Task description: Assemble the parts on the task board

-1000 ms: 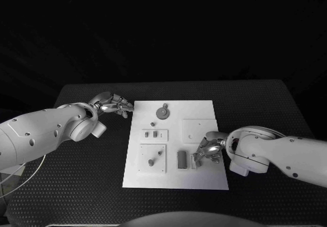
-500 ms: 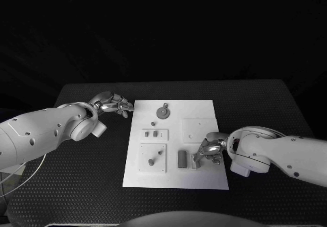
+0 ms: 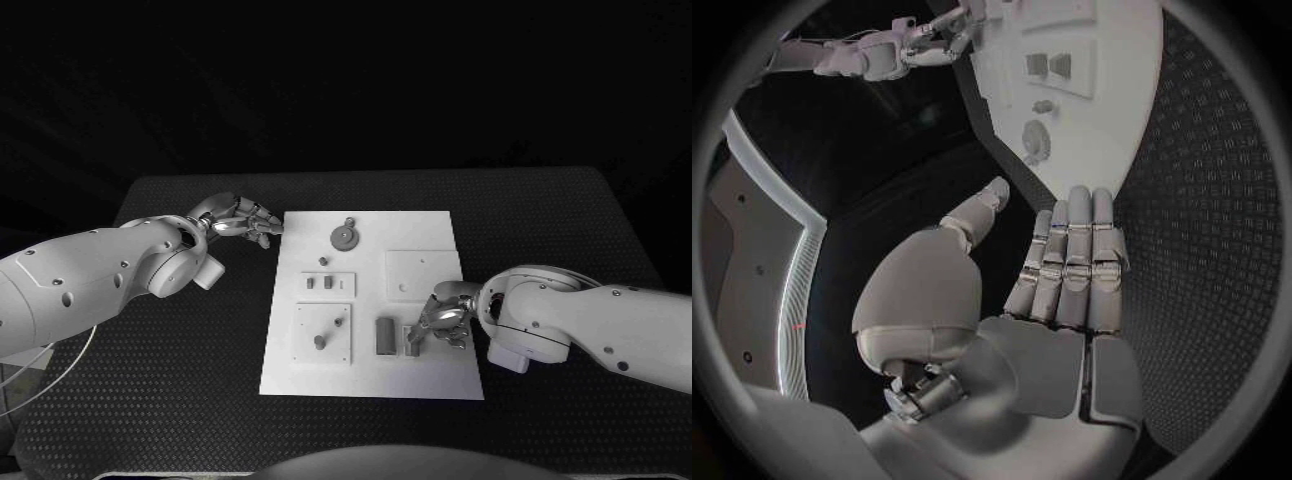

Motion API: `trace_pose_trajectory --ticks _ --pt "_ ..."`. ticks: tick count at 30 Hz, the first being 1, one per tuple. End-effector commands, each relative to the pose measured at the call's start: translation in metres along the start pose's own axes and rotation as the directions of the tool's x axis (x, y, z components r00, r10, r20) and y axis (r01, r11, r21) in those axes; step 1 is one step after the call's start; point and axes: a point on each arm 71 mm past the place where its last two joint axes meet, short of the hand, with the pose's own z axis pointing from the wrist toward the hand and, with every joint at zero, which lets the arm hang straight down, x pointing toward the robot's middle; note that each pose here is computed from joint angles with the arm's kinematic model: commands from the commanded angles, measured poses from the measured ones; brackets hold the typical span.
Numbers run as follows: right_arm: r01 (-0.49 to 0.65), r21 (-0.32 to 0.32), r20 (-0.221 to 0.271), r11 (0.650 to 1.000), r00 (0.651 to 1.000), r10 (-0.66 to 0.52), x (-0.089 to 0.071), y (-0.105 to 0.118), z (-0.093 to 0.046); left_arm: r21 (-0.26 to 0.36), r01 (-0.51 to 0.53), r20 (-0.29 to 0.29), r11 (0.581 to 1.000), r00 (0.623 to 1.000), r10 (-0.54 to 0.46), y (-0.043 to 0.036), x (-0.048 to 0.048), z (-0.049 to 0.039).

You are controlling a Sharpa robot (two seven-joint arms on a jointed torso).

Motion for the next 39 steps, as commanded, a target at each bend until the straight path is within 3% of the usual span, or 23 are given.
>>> trace_pose_trajectory --ticks 1,39 --pt "0.016 -0.002 -0.008 1.0 1.0 -0.016 0.0011 0.0005 0.0009 0.008 0.004 -0.014 1.0 1.0 -0.004 -0.0016 0.0018 0.0004" --pt "0.052 -0.039 -0.008 0.998 0.999 -0.053 0.0045 0.0098 0.0071 0.006 0.004 -0.016 1.0 1.0 -0.004 -0.0014 0.0019 0.0005"
